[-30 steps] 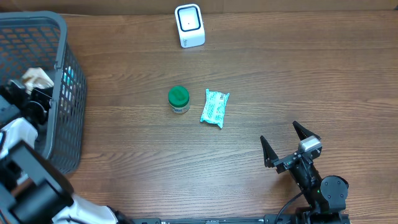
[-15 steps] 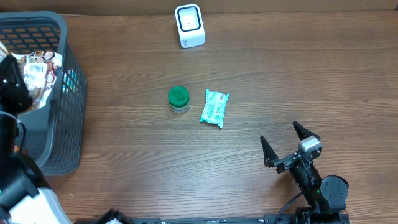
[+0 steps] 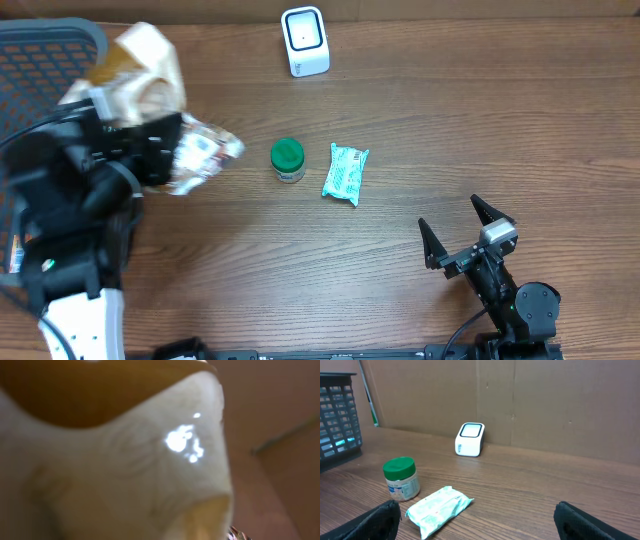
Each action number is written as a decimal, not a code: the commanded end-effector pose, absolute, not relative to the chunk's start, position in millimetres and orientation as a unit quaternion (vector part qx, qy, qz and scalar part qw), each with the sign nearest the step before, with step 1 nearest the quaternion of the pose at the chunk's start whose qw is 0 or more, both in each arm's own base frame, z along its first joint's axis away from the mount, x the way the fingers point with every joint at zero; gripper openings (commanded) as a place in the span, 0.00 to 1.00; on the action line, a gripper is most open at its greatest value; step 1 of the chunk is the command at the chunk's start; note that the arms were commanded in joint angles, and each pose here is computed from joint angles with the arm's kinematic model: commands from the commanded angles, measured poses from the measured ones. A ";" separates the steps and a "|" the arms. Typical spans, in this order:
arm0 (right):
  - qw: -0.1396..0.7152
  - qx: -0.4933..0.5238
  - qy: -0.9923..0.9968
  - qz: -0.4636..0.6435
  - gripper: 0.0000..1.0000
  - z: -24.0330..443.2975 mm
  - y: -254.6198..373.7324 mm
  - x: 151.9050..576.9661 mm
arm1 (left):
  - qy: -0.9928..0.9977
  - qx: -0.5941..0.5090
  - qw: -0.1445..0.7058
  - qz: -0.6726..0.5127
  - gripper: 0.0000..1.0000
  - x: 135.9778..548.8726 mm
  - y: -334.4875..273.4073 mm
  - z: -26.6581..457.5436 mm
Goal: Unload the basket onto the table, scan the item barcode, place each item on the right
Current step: 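Carry the snack bag past the scanner and drop it right of the wipes, then reach into the basket and grasp the Kleenex pack with left gripper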
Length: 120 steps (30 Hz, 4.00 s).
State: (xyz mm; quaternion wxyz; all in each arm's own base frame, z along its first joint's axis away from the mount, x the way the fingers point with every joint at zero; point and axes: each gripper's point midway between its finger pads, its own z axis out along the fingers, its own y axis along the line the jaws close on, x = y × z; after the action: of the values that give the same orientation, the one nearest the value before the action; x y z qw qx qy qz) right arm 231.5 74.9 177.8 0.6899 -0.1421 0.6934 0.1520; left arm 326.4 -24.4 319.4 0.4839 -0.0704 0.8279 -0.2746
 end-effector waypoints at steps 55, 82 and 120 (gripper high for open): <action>0.691 -0.138 0.693 0.150 1.00 175.8 73.3 232.3 | 0.898 0.085 0.150 -0.405 0.58 406.7 -312.8 170.8; 0.691 -0.138 0.693 0.150 1.00 175.8 73.3 232.3 | 0.850 -0.303 0.418 -0.106 0.62 365.4 127.2 371.5; 0.691 -0.138 0.693 0.150 1.00 175.8 73.3 232.3 | 0.948 -0.226 0.179 -0.133 0.38 444.8 200.5 68.5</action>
State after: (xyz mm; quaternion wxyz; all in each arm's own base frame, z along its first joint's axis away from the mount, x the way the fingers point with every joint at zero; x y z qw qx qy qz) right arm 231.5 74.9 177.9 0.6900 -0.1420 0.6933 0.1522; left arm 443.3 205.9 90.6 0.1937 -0.2413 0.9443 -0.1125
